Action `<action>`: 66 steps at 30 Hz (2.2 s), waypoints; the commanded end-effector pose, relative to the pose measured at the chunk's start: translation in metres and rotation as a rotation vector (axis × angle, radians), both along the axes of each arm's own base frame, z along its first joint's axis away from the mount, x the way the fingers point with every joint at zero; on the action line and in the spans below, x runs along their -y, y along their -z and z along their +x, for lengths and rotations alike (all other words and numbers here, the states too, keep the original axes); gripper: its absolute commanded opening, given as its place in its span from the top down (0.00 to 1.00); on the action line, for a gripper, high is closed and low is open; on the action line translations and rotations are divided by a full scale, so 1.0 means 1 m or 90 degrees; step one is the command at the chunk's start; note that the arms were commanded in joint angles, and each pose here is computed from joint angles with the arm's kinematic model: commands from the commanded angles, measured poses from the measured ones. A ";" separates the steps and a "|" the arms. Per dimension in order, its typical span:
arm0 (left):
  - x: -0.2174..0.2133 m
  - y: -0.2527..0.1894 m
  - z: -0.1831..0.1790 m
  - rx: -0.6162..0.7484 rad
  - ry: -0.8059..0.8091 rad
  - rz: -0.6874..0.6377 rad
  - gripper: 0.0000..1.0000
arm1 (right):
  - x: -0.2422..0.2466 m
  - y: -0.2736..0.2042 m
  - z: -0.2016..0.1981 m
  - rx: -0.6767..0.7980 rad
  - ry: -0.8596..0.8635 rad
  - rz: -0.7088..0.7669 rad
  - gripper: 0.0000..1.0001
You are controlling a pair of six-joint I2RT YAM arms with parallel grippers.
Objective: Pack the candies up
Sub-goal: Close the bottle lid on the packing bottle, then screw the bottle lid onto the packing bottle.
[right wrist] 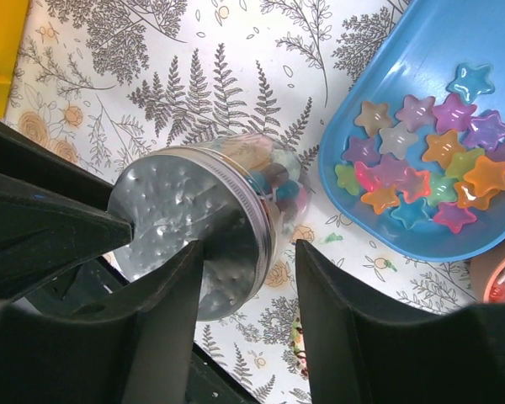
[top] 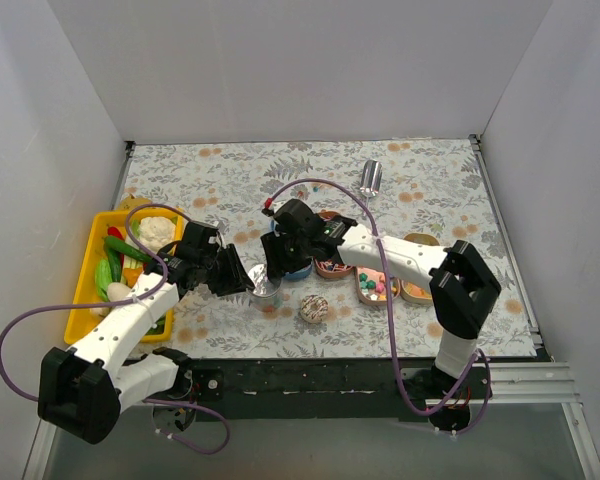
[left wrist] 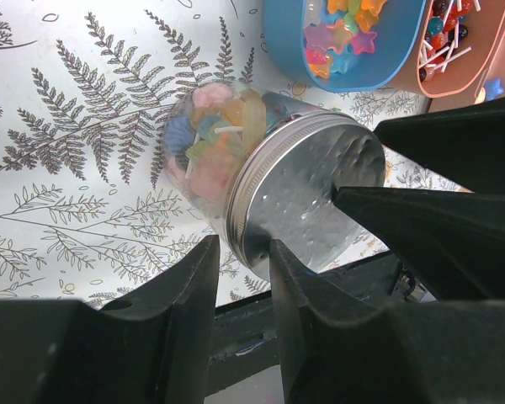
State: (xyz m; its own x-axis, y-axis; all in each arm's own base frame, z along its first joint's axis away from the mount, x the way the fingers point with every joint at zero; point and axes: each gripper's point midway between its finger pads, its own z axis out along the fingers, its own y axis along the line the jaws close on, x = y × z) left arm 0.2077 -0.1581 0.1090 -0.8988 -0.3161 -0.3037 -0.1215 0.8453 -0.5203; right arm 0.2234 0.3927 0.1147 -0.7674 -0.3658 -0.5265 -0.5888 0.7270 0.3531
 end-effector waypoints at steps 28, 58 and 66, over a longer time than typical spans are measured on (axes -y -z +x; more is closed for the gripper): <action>-0.010 -0.003 0.010 0.015 -0.013 0.046 0.66 | 0.101 0.098 -0.042 0.008 0.042 -0.294 0.57; -0.005 -0.089 0.004 0.332 -0.028 -0.123 0.02 | 0.047 -0.059 0.019 0.002 0.105 -0.025 0.51; 0.049 -0.066 0.007 0.367 0.069 -0.048 0.02 | 0.060 -0.047 0.020 -0.014 0.116 -0.035 0.52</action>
